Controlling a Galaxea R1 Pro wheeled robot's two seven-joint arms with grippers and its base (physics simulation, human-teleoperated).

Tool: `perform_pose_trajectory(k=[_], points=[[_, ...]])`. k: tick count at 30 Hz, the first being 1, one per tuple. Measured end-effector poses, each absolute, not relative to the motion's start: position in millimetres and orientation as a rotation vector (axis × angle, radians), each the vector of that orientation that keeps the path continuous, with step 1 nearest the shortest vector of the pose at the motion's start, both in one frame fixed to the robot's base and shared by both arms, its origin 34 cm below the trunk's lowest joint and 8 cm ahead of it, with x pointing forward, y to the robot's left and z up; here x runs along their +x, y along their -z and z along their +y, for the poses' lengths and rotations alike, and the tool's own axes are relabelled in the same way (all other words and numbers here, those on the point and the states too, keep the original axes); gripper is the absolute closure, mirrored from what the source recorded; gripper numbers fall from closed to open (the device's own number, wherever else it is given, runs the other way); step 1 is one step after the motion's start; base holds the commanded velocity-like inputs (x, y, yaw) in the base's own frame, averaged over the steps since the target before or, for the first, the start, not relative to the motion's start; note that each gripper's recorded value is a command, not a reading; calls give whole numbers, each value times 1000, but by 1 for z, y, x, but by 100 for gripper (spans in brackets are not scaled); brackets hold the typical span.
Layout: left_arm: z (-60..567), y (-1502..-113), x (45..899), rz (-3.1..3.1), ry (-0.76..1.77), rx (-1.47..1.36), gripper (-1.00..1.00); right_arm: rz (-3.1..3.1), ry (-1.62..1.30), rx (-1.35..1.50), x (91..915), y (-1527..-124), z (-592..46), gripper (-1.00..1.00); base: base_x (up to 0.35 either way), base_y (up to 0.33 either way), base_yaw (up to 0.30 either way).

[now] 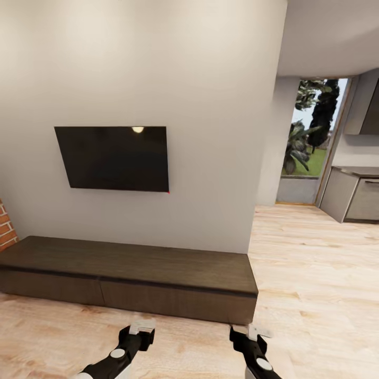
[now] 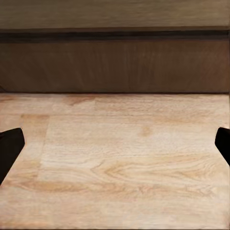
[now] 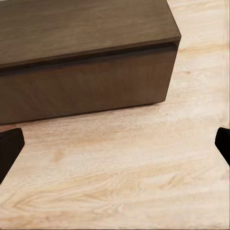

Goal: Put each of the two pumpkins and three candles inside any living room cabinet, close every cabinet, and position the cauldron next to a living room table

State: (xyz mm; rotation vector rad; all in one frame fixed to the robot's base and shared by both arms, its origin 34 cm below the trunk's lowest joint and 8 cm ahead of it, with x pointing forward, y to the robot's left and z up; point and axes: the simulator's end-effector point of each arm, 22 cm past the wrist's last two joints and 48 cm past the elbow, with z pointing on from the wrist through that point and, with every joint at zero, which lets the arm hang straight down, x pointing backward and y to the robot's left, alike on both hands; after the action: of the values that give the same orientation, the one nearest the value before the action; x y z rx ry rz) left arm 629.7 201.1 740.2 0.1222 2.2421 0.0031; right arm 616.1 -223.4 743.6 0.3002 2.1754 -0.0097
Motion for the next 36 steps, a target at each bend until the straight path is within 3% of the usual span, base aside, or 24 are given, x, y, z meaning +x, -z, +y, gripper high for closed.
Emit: perform_pose_trajectory(k=[17, 36], points=[[249, -666, 491, 2472, -96, 109, -100, 2431, 115, 422, 495, -672, -266, -100, 0, 0, 0], [285, -644, 401, 2602, -166, 115, -100, 2593, 193, 426, 388, -641, -289, -100, 0, 0, 0]])
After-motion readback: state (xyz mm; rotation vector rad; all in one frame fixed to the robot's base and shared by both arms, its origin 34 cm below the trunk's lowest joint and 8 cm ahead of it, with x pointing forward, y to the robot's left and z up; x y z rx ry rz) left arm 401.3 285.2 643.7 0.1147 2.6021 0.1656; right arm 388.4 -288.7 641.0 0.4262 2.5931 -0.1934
